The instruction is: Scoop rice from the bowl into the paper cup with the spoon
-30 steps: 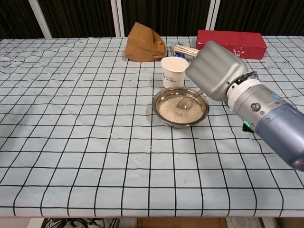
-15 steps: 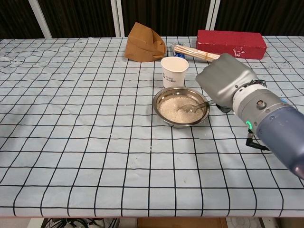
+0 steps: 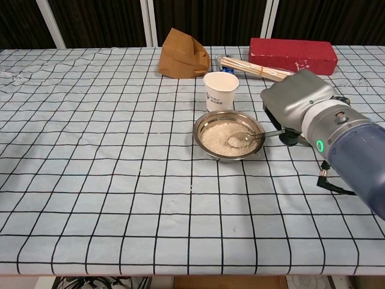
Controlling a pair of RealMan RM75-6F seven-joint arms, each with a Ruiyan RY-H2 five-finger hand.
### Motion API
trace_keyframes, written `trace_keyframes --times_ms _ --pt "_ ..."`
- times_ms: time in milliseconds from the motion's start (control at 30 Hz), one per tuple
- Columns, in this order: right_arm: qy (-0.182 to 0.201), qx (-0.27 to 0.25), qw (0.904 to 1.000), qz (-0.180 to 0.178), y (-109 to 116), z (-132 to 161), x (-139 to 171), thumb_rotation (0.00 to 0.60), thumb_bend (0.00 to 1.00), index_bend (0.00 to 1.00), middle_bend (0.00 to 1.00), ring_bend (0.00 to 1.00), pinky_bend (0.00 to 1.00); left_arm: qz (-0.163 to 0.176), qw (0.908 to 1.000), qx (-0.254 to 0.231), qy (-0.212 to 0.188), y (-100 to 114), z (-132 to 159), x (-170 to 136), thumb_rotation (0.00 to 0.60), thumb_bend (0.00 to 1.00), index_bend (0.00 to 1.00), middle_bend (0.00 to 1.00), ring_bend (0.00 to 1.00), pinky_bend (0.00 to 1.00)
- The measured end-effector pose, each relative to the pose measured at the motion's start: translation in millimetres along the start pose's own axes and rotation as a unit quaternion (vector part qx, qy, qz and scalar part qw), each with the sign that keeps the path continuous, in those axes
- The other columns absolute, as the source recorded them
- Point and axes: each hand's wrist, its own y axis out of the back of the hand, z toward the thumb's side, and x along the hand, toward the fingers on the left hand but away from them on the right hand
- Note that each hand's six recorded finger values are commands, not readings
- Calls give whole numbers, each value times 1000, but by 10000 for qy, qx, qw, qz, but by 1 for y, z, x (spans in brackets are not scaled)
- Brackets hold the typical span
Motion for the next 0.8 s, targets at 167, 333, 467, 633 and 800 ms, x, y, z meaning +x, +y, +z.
trace_keyframes --times_ms 167,333,467,633,800 --pt "-28 39 10000 22 5 0 0 600 471 640 998 1000 1000 -6 10000 1 -2 0 0 0 600 27 0 0 0 0" --pt "-64 31 9999 70 11 0 0 600 476 642 998 1000 1000 -5 10000 -5 -2 0 0 0 600 27 0 0 0 0" --pt "-94 3 9999 98 17 0 -1 600 477 643 998 1000 1000 -3 10000 -13 -2 0 0 0 600 27 0 0 0 0" --pt "-141 -74 9997 164 23 -1 -1 600 479 645 999 1000 1000 -8 10000 -28 -2 1 0 0 600 27 0 0 0 0" --pt "-205 -198 9991 305 26 -1 -1 600 484 659 1000 1000 1000 -9 10000 -45 4 1 0 0 600 27 0 0 0 0"
